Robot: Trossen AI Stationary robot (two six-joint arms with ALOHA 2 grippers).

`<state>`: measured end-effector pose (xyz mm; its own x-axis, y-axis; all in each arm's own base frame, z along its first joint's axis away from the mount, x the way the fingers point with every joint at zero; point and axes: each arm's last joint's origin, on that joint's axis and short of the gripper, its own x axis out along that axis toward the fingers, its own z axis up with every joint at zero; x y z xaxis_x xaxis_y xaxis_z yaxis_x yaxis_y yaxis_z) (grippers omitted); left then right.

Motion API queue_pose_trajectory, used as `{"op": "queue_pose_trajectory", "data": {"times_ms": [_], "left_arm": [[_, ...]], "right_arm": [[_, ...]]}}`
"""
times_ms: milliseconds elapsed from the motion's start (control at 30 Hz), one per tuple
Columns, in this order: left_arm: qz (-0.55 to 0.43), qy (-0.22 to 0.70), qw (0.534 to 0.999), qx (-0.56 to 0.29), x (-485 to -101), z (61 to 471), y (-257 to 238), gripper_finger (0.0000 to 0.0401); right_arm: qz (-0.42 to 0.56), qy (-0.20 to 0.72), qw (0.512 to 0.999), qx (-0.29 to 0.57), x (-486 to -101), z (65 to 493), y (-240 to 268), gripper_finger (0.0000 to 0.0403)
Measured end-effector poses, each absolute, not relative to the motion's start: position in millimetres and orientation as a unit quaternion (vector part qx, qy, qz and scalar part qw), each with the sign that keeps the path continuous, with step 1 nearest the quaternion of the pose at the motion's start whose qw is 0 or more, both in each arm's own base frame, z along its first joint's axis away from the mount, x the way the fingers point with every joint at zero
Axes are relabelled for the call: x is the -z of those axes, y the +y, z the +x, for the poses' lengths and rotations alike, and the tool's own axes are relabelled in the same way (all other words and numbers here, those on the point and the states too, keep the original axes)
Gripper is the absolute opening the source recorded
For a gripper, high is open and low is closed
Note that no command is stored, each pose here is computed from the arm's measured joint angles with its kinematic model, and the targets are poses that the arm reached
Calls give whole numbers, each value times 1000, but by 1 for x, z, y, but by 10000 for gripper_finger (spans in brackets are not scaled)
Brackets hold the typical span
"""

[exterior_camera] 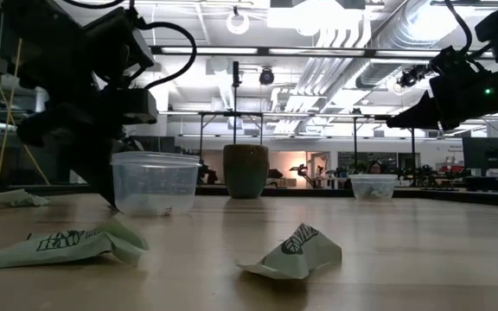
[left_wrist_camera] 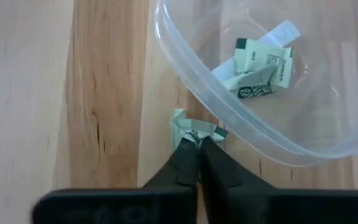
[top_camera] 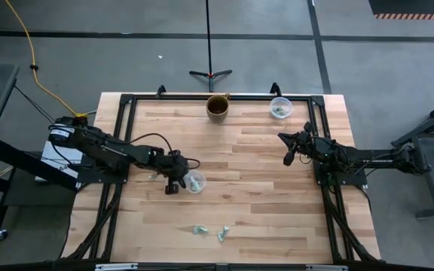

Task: Pick and place items into bin
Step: Put the stevia packet into the bottom transparent bin

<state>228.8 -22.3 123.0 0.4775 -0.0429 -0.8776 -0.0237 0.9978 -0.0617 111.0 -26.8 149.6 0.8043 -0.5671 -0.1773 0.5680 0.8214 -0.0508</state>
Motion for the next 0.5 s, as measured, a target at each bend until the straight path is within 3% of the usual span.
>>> {"op": "queue_pose_trajectory", "data": {"times_ms": [300, 500], "left_arm": [[-30, 558, 829, 6, -147, 208, -21, 34], [1, 490, 872, -21, -188, 200, -17, 34]], "right_arm": [[-2, 94, 948, 305, -150, 111, -27, 9], [0, 93, 948, 305, -150, 111, -27, 11]]}}
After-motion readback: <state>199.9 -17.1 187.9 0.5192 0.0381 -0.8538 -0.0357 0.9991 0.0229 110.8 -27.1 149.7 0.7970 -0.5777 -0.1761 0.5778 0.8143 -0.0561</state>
